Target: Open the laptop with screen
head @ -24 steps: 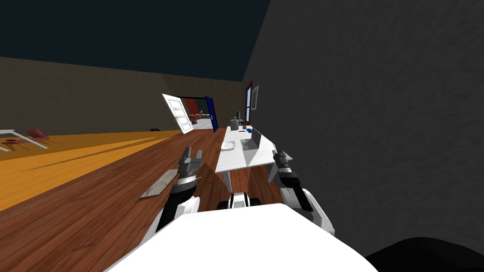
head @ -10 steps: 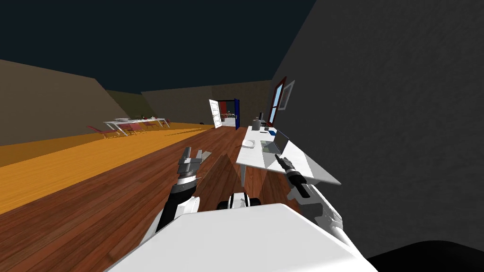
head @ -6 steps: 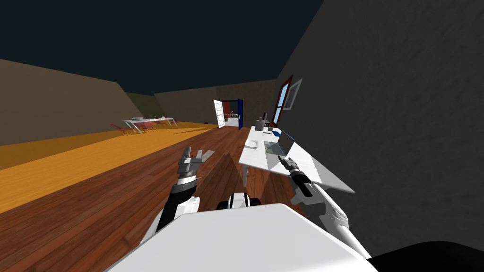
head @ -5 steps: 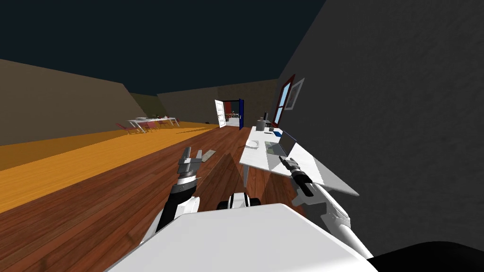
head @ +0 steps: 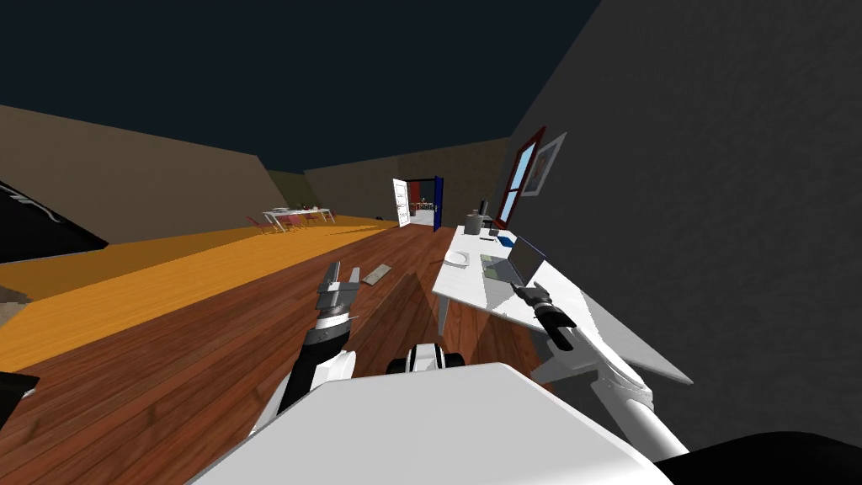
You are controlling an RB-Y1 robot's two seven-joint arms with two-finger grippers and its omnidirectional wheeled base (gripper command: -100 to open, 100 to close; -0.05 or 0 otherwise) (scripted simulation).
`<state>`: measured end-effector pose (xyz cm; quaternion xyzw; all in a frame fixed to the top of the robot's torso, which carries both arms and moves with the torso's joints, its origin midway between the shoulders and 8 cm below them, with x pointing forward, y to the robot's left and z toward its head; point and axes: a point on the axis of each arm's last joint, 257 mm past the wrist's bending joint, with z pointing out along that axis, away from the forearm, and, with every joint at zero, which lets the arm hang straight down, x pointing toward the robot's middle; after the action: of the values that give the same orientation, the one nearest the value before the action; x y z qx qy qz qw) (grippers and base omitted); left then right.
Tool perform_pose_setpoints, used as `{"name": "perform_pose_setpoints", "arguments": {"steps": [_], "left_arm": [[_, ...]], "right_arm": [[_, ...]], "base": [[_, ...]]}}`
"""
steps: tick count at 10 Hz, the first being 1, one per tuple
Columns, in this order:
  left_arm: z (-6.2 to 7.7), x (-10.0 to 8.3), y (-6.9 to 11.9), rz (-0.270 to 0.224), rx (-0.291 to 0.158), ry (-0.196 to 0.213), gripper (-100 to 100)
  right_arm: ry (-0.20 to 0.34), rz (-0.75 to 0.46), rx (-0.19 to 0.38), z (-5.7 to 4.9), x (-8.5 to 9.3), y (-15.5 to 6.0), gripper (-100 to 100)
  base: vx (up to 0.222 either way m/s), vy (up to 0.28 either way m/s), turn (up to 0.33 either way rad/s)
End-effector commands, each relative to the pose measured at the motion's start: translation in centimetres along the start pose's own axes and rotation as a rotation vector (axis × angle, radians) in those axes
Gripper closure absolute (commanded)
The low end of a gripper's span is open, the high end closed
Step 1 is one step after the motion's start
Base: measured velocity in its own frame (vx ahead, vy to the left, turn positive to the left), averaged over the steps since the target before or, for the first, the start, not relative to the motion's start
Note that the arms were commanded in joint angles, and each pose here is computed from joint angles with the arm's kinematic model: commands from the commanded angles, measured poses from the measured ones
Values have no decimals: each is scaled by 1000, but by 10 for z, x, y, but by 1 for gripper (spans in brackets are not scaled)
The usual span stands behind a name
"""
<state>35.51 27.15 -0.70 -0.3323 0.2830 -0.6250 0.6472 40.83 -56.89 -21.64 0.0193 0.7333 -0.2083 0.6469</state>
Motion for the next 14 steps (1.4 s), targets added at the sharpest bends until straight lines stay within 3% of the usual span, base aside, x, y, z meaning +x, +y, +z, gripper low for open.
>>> {"name": "perform_pose_setpoints", "arguments": {"steps": [1,5,10,13,14], "left_arm": [[0,0,0,0,0,0,0],[0,0,0,0,0,0,0],[0,0,0,0,0,0,0],[0,0,0,0,0,0,0],[0,0,0,0,0,0,0]], "right_arm": [[29,-194,57,6,-1,-47,-100],[61,-451,130,10,-15,-116,-100],[80,-692,197,11,-49,-182,-100],[80,-717,199,11,-53,-188,-100],[100,-715,227,10,-53,-203,-100]], "base": [[27,-9,151],[32,-14,102],[31,-20,47],[20,-14,11],[8,-32,240]]}}
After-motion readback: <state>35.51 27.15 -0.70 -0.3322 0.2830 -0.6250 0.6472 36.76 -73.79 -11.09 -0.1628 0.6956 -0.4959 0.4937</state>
